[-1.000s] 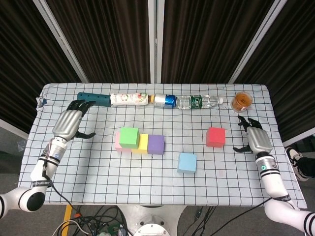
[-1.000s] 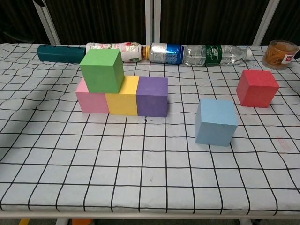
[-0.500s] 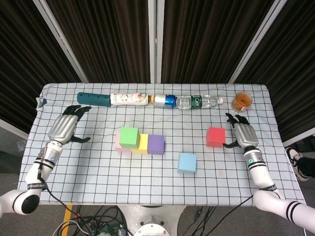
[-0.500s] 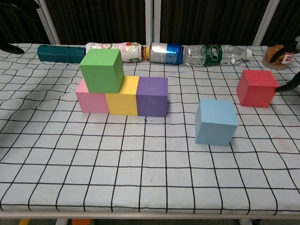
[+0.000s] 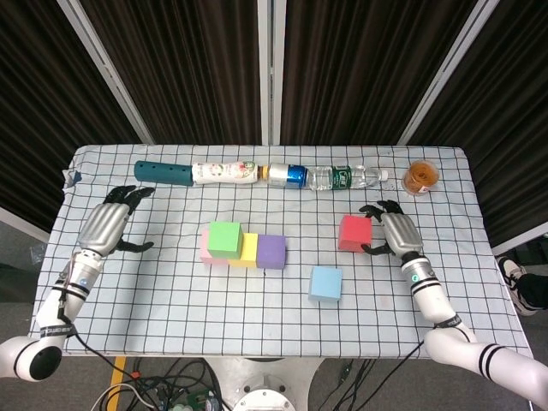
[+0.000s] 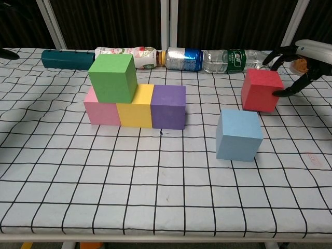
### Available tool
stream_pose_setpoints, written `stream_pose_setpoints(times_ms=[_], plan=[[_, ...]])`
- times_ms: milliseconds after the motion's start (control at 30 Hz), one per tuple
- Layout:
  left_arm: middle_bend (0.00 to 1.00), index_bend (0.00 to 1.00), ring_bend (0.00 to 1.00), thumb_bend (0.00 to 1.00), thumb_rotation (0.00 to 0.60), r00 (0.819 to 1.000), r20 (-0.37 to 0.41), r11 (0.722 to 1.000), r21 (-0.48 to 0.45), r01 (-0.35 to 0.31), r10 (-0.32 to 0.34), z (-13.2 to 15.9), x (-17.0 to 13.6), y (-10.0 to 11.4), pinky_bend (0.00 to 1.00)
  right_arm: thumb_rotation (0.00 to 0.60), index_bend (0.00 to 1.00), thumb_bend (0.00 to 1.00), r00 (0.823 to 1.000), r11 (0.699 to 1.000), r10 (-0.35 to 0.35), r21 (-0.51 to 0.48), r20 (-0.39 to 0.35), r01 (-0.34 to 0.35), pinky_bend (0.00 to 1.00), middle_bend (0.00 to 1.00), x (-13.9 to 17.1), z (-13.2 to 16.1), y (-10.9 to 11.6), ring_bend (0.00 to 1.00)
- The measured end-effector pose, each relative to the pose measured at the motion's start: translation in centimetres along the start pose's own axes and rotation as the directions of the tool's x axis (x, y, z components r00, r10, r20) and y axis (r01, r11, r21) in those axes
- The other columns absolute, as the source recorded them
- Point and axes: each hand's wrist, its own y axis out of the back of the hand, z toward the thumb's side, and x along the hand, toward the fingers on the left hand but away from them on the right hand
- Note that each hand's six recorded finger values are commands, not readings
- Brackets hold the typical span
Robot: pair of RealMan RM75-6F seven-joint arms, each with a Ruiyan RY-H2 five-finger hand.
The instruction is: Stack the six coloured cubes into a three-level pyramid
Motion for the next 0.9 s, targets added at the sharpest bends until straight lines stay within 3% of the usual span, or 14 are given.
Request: stream_pose_setpoints(times_ms=[300,500,900], plan=[[0.15,0.13,0.06,0.11,0.600,1.000,-0.008,1.000,-0.007,-0.023,0.023,-0.7,-0.6,0.6,0.06,0.600,0.25,0.19,0.988,0.998,-0.006,-0.062,-0.156,-0.004,0.00,0.43,-0.1,6.9,1.8,0.09],[0.15,0.13,0.06,0.11,0.600,1.000,-0.014,1.000,-0.015,-0.021,0.021,-0.8,-0.5,0.6,0.06,0.600,0.25,0.19,0.978,0.998,0.011,-0.065,-0.208,-0.025,0.00,0.43,-0.6,11.0,2.3,0.09],[0.15,0.13,0.06,0.11,0.600,1.000,-0.012,1.000,-0.020,-0.012,0.012,-1.1,-0.5,0.4,0.06,0.600,0.24,0.16,0.962,0.995,0.065,-0.052,-0.264,-0.082,0.00,0.40,-2.5,18.3,-1.0,0.08]])
